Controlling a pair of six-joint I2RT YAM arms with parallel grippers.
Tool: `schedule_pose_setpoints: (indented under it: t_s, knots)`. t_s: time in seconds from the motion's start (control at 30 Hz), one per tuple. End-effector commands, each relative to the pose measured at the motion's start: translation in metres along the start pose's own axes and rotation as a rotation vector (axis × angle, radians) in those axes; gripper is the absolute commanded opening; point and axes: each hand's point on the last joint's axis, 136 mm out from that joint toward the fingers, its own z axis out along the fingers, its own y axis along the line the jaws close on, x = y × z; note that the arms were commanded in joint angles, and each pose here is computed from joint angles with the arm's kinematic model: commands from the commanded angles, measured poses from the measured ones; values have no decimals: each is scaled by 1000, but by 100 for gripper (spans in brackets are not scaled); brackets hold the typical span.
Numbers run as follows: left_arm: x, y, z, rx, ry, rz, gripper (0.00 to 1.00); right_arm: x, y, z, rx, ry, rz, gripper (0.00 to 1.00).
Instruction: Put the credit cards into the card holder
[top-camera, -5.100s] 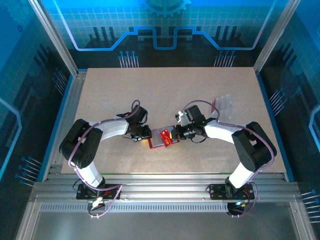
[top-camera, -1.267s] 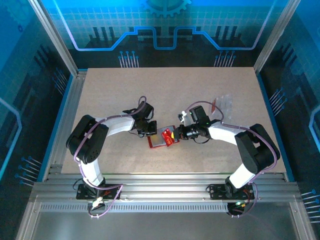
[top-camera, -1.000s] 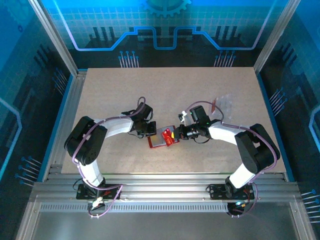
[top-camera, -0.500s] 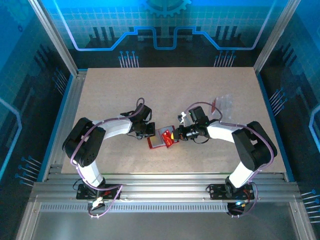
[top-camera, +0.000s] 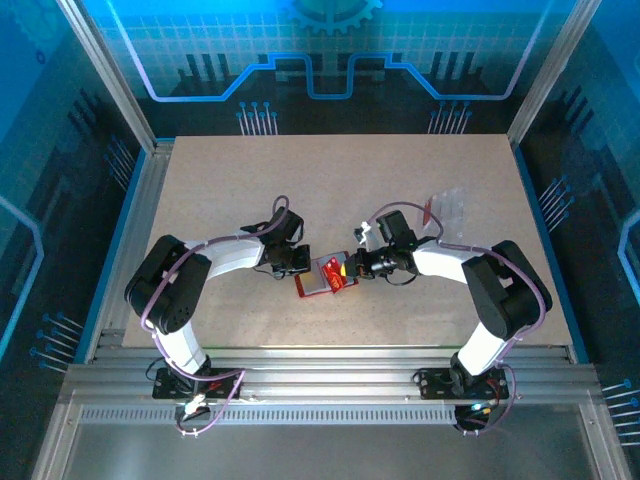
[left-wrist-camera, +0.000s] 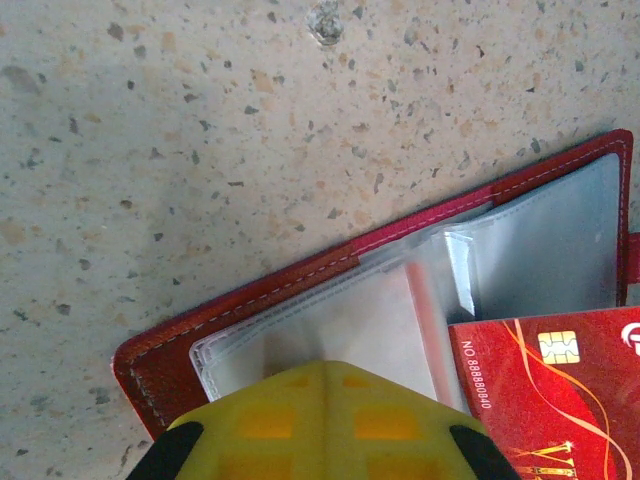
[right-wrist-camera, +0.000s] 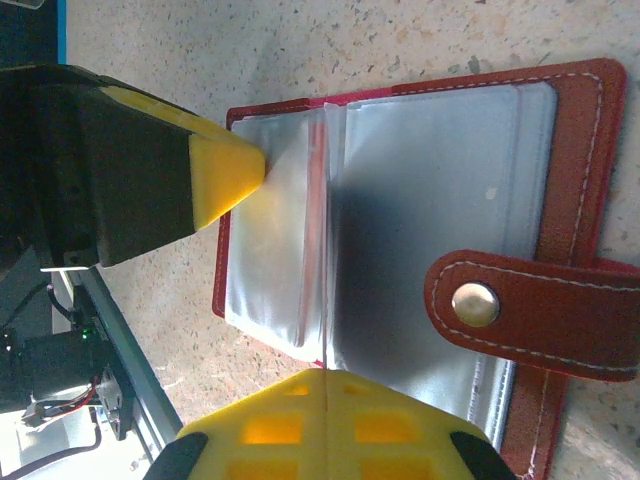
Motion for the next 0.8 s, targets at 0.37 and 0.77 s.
schedule_pose_setpoints:
  t_s: [0.37, 0.77]
  knots:
    - [23, 28, 7, -87, 74, -33, 6, -11, 19, -4, -61, -25, -48, 0]
    - [23, 28, 5, -86, 72, -34, 7, -5, -1, 7, 5, 28, -29, 0]
